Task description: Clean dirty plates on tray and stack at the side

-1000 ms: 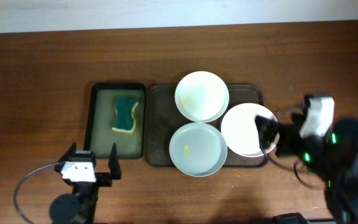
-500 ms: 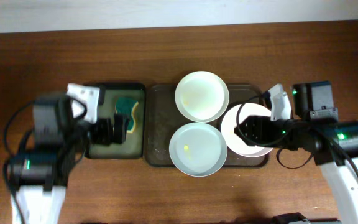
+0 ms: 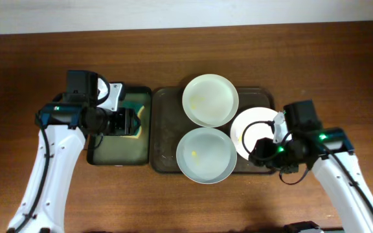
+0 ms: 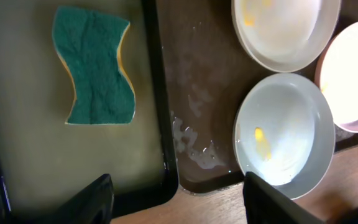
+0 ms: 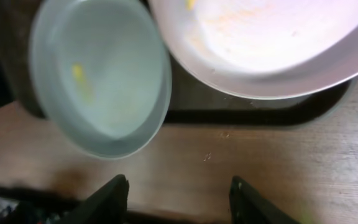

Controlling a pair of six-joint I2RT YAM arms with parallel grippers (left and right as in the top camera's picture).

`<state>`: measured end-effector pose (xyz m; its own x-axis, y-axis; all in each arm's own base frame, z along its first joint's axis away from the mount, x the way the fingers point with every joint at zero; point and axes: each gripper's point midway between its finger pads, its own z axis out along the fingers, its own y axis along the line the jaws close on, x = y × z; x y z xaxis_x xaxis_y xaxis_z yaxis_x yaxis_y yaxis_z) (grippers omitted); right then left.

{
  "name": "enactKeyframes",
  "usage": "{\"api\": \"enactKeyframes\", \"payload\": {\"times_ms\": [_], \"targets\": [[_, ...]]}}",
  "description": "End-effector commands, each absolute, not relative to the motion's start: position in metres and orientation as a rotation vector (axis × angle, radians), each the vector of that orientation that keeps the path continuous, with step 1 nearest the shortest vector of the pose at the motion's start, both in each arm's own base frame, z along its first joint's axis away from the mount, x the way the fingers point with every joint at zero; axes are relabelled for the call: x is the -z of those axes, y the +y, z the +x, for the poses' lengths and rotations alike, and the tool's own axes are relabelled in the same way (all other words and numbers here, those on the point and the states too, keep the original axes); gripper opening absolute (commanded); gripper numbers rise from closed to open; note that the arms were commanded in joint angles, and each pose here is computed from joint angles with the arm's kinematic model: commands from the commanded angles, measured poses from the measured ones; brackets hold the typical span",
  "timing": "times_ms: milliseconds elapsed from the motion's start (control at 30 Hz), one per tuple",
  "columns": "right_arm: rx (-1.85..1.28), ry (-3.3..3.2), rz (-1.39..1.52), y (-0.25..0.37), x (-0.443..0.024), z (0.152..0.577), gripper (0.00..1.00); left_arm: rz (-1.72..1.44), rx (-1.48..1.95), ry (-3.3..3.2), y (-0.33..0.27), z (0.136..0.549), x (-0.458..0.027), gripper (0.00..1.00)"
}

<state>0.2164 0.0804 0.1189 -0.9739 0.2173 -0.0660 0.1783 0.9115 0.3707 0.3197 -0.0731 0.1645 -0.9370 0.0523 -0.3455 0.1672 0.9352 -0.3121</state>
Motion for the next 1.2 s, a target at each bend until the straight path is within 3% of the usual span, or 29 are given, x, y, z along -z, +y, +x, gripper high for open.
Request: {"api": "enactKeyframes", "payload": {"times_ms": [0,67,100,133,167,400,567,667,700,800,867,933,1033,1133,1167], "targets": [[-0.525,2.968,0.366,0.08,-0.102,0.217,0.51,0.171,0.506,2.744,-0.075,0.324,-0.168,0.69],[-0.526,2.951,0.318,0.086,-0.102,0.223,0.52,0.173,0.505,2.735,-0.075,0.326,-0.168,0.79],[-0.533,2.941,0.299,0.089,-0.102,0.225,0.6,0.174,0.505,2.73,-0.075,0.327,-0.169,0.82],[-0.538,2.93,0.28,0.092,-0.103,0.228,0.74,0.174,0.504,2.727,-0.075,0.328,-0.169,0.91],[-0.544,2.917,0.264,0.094,-0.104,0.231,0.98,0.175,0.504,2.725,-0.075,0.328,-0.169,1.0],[-0.595,2.834,0.229,0.102,-0.111,0.249,0.99,0.176,0.508,2.721,-0.075,0.329,-0.17,0.99],[-0.595,2.854,0.267,0.102,-0.109,0.245,0.77,0.184,0.544,2.715,-0.08,0.328,-0.171,0.99],[-0.592,2.872,0.272,0.102,-0.106,0.244,0.51,0.185,0.548,2.711,-0.08,0.329,-0.171,1.0],[-0.59,2.881,0.268,0.103,-0.104,0.243,0.47,0.185,0.548,2.711,-0.08,0.329,-0.171,1.0],[-0.536,2.933,0.274,0.107,-0.09,0.242,0.39,0.185,0.548,2.712,-0.08,0.329,-0.171,0.86],[-0.499,2.951,0.25,0.109,-0.083,0.243,0.25,0.185,0.548,2.712,-0.08,0.329,-0.171,0.75],[-0.467,2.956,0.247,0.109,-0.079,0.245,0.25,0.185,0.548,2.712,-0.08,0.329,-0.171,0.68],[-0.449,2.938,0.255,0.106,-0.078,0.251,0.44,0.185,0.548,2.713,-0.08,0.329,-0.171,0.64],[-0.473,2.922,0.231,0.108,-0.081,0.256,0.45,0.185,0.548,2.712,-0.08,0.329,-0.171,0.64],[-0.491,2.918,0.207,0.109,-0.083,0.256,0.51,0.185,0.549,2.712,-0.08,0.329,-0.171,0.64]]}}
